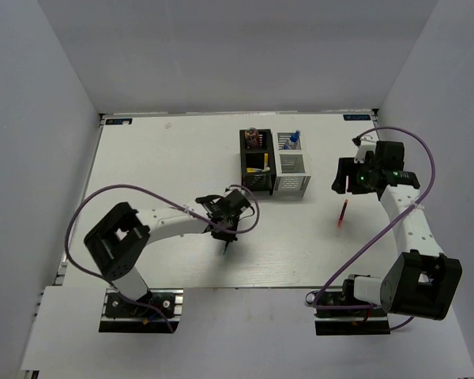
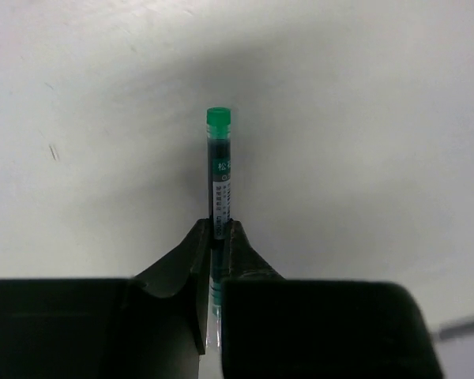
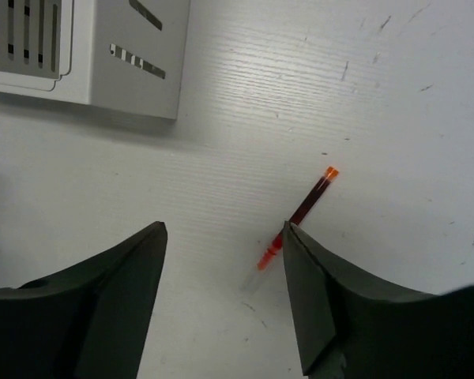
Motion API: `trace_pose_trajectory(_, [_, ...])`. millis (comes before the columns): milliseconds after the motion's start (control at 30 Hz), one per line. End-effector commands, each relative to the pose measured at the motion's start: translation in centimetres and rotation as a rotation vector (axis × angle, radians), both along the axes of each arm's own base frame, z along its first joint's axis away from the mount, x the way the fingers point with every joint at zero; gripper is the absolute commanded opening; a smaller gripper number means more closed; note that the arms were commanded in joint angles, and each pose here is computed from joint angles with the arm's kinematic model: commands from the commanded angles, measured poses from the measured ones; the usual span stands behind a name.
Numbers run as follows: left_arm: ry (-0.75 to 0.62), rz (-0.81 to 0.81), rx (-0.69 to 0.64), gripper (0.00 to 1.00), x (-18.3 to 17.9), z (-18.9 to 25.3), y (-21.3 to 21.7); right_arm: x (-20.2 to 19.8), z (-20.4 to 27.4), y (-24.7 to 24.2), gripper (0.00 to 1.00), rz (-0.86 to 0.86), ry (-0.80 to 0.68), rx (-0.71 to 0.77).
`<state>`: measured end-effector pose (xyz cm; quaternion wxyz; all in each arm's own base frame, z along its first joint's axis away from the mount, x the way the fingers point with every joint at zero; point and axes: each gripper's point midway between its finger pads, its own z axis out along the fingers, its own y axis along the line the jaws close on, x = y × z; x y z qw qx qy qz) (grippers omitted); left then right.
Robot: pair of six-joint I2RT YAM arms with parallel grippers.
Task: Sort the stationery into containers
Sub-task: Grab a piece of stationery with the left arm, then place the stationery into the container
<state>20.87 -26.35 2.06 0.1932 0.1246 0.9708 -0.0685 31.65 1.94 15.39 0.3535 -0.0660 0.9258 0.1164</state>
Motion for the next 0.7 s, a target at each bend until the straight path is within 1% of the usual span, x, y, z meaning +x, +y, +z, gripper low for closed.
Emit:
trace_pose_trajectory(0, [-0.108,-0.147,-0.218,0.0,-0.7,6.8,-3.1,-0.8,0.3,0.7,0.7,0.056,-0.025,0.019])
trace_pose_trajectory(33, [-0.184,-0.174,-0.303,0.0,0.1,9.3,-4.4,-0.9,0.1,0.8,0.7,0.062,-0.024,0.022])
trace_pose_trajectory(67, [-0.283,-0.21,-0.381,0.0,0.6,12.9,-4.8,-1.2,-0.3,0.9,0.7,0.063,-0.014,0.025])
trace_pose_trajectory(133, [-0.382,-0.248,-0.474,0.0,1.2,16.6,-5.9,-1.4,-0.5,0.9,0.7,0.068,-0.014,0.024])
trace_pose_trajectory(167, [-0.458,-0.271,-0.525,0.0,2.0,19.4,-6.8,-1.6,-0.7,0.9,0.7,0.066,-0.011,0.022])
trace_pose_trajectory(233, [-0.523,-0.25,-0.533,0.0,4.0,21.2,-7.2,-1.6,-0.5,0.7,0.66,0.057,-0.022,0.012])
trace_pose_trajectory(267, [-0.584,-0.261,-0.575,0.0,4.9,23.6,-8.4,-1.8,-0.8,0.7,0.64,0.056,-0.017,0.011])
trace_pose_trajectory(300, [-0.609,-0.258,-0.584,0.0,5.9,24.2,-8.9,-1.9,-0.8,0.7,0.62,0.055,-0.018,0.008])
trace_pose_trajectory(367, [-0.648,-0.276,-0.592,0.0,7.9,25.0,-11.4,-2.2,-1.0,0.6,0.62,0.051,-0.013,0.01])
trace_pose_trajectory(433, [-0.709,-0.271,-0.65,0.0,9.7,27.4,-13.7,-2.5,-1.2,0.7,0.62,0.051,-0.014,0.01])
trace_pose_trajectory(467, [-0.697,-0.286,-0.635,0.0,10.7,25.7,-15.2,-2.6,-1.2,0.7,0.62,0.052,-0.016,0.008])
trace_pose_trajectory(533, [-0.78,-0.279,-0.692,0.0,12.3,28.0,-17.0,-3.0,-1.3,0.5,0.62,0.048,-0.018,-0.002])
trace_pose_trajectory(567, [-0.797,-0.265,-0.694,0.0,13.4,27.3,-18.0,-3.2,-1.3,0.5,0.62,0.048,-0.02,-0.004])
trace_pose_trajectory(600, [-0.808,-0.263,-0.705,0.0,13.9,27.5,-18.6,-3.4,-1.5,0.4,0.62,0.045,-0.016,-0.01])
trace_pose_trajectory(633, [-0.84,-0.238,-0.715,0.0,15.0,28.7,-18.7,-3.5,-1.5,0.5,0.62,0.049,-0.02,-0.012])
trace_pose_trajectory(667, [-0.845,-0.229,-0.71,0.0,15.5,28.6,-19.1,-3.8,-1.6,0.4,0.62,0.049,-0.02,-0.015])
